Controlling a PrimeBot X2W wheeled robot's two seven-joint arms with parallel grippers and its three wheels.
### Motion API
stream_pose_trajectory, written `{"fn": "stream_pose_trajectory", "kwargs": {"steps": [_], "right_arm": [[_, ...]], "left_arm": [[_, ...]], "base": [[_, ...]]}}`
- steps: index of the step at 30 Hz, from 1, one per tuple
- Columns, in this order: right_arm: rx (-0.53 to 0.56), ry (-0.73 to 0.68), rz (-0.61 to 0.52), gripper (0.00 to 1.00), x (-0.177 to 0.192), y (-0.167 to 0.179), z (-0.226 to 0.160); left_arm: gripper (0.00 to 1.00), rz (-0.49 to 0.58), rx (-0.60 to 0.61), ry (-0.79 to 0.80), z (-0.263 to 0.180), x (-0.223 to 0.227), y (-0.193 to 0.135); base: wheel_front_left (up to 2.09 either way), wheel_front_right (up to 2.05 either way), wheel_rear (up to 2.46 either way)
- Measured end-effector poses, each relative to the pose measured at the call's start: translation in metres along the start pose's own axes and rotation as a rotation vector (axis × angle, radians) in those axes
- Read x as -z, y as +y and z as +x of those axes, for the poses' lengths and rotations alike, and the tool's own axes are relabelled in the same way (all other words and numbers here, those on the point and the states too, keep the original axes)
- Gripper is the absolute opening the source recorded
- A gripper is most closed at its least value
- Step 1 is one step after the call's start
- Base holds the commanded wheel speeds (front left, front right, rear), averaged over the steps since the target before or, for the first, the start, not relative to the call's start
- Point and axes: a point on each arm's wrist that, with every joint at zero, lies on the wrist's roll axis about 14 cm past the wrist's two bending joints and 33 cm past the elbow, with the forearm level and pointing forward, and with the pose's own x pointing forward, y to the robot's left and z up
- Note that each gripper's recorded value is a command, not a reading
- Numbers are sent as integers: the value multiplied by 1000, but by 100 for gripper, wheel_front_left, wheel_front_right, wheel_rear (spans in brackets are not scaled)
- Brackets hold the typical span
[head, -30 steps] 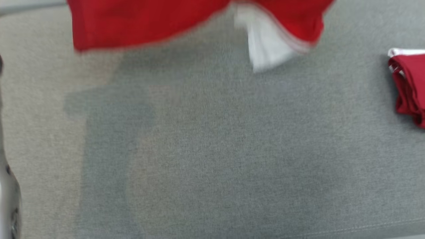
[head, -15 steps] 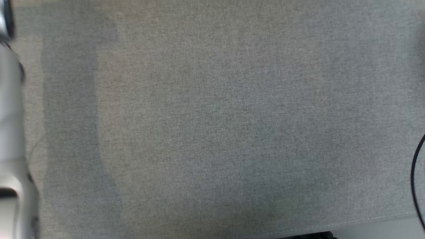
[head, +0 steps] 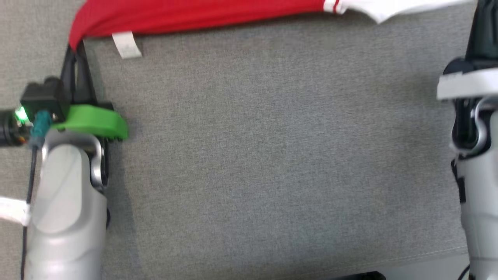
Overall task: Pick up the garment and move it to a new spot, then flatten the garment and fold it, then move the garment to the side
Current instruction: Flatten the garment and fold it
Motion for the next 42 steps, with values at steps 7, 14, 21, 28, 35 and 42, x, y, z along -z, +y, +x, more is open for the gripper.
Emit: {"fn": "stream_pose_trajectory", "kwargs": {"steps": [7,14,21,28,35,42], "right_arm": [[30,90,30,0,12,-6,-50],[59,159,49,0,17,-9,-97],[77,245,68,0,29,-8,-147],[71,289,80,0,32,-4,-188],[66,290,79,0,26,-6,-220],[52,248,75,0,12,-2,-236]], "left_arm": [[0,-49,-24,66,-43,13,-3],[0,-60,-34,115,-89,19,-5],[0,-74,-64,153,-136,24,2],[0,-81,-94,167,-180,25,11],[0,-103,-122,161,-215,24,18],[0,-138,-147,137,-237,20,21]], "base": [[0,0,0],[0,0,0],[0,0,0],[0,0,0],[0,0,0],[0,0,0]]}}
